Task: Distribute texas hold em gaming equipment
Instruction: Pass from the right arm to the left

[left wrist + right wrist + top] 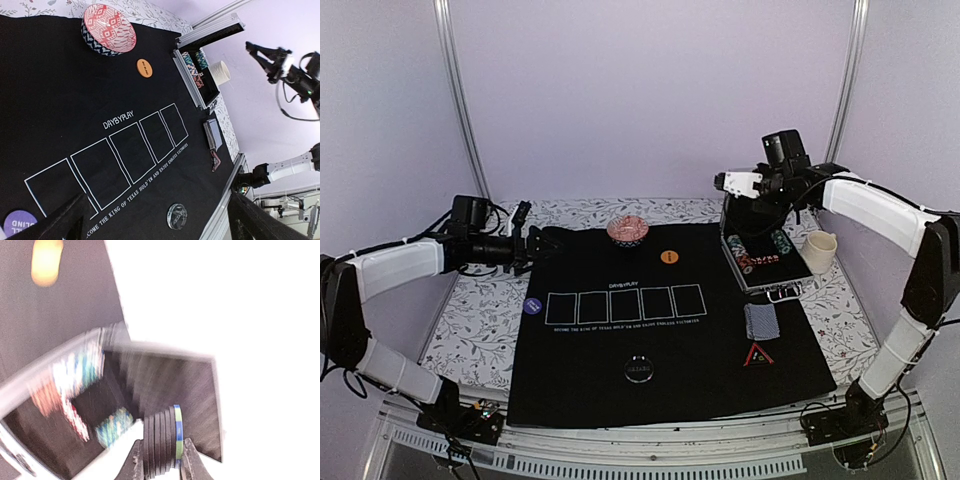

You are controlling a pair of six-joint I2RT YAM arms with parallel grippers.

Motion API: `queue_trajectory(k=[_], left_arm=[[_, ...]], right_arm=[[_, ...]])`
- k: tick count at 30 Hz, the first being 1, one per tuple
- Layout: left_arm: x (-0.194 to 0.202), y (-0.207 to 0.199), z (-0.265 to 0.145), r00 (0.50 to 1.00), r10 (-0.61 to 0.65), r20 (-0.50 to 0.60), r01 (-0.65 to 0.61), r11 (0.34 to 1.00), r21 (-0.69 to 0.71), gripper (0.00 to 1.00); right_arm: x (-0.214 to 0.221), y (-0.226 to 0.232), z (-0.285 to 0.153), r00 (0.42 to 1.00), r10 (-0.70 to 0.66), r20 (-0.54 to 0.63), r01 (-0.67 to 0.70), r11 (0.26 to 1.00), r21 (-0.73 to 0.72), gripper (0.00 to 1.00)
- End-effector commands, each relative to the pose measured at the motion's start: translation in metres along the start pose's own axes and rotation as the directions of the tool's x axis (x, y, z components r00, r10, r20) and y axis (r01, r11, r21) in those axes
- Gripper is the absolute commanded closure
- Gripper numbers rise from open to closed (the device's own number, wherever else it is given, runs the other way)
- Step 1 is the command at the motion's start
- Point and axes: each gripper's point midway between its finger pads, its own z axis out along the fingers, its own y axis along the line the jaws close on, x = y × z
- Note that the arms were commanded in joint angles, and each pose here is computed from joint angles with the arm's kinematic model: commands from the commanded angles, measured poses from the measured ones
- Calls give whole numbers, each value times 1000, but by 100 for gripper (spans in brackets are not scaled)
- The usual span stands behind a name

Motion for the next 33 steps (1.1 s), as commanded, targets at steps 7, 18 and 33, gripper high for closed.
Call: queue_trajectory(k=[7, 18, 33], left_arm=[[-19, -21, -17, 992, 97, 84, -97, 995, -3, 3], [-12, -50, -13, 973, 218, 77, -219, 976, 5, 3], [102, -161, 37, 666, 735, -129, -708, 677, 203, 5]], right_arm=[[-152, 18, -122, 439, 873, 214, -662, 475, -580, 98], [-160, 128, -130, 108, 924, -368, -633, -222, -742, 98], [-173, 213, -158, 172, 834, -524, -618, -323, -717, 98]])
